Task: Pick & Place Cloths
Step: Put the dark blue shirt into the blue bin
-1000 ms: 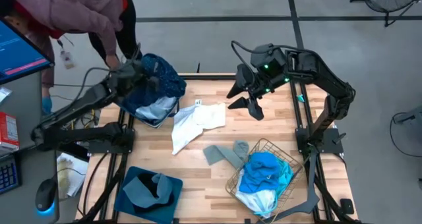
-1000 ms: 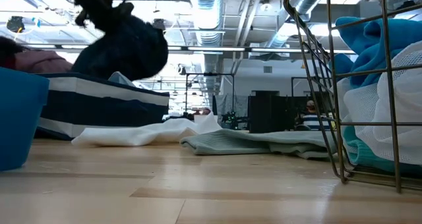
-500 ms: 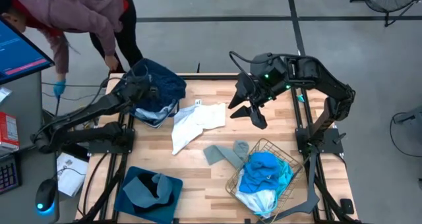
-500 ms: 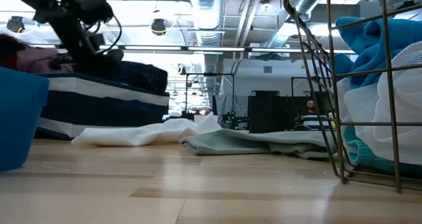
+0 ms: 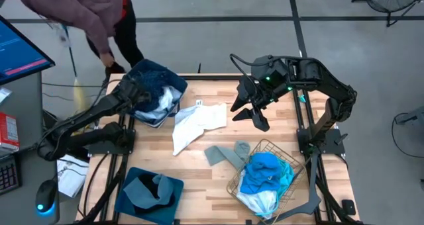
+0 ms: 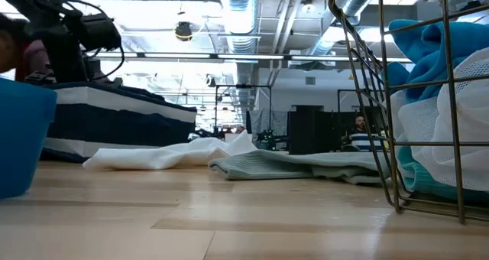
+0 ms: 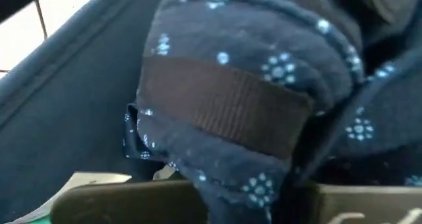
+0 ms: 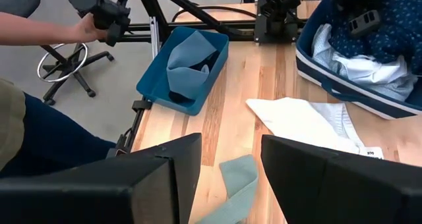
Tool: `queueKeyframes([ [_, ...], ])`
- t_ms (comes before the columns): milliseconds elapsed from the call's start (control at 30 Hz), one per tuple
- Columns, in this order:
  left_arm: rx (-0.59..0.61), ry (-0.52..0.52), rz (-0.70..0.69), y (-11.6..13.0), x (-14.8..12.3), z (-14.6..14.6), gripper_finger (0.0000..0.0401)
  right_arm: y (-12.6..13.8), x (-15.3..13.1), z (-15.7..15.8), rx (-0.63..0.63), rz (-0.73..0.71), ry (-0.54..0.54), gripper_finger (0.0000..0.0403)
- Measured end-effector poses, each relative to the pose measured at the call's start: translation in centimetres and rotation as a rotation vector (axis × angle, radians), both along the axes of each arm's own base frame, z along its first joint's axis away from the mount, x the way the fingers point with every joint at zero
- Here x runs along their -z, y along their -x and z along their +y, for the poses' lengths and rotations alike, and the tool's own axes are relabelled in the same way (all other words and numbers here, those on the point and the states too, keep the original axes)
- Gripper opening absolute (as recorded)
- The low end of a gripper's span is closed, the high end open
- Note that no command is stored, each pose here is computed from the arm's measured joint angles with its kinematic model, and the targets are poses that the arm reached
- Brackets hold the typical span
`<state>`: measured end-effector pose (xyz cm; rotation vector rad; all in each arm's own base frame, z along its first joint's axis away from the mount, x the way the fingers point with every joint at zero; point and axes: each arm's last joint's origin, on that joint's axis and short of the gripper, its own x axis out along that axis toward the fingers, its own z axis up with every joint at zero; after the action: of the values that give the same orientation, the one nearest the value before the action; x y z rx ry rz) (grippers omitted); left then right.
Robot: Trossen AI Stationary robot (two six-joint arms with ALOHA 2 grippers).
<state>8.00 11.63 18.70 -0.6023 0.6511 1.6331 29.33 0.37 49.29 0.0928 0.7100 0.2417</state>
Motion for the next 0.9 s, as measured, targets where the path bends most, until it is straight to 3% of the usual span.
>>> queueKeyframes([
  [133,0.015,0.046,0.021,0.0,0.8,-0.1,0.0017,0.0,0.0,0.0,-0.001,-0.001,0.001,0.0154],
  [267,0.089,0.146,-0.053,-0.3,1.5,-0.3,0.0045,0.0,0.0,-0.1,0.000,-0.001,0.003,0.0154],
  [533,0.207,0.226,-0.171,-0.8,1.0,-0.4,0.0152,0.0,0.0,0.0,-0.001,-0.001,0.002,0.0154],
  [700,0.230,0.221,-0.244,-1.3,-0.3,-0.1,0.0213,0.0,0.0,0.0,0.000,0.000,0.000,0.0154],
  [900,0.237,0.190,-0.262,-1.6,-2.2,0.2,0.0231,0.0,0.0,0.0,0.004,0.002,-0.005,0.0154],
])
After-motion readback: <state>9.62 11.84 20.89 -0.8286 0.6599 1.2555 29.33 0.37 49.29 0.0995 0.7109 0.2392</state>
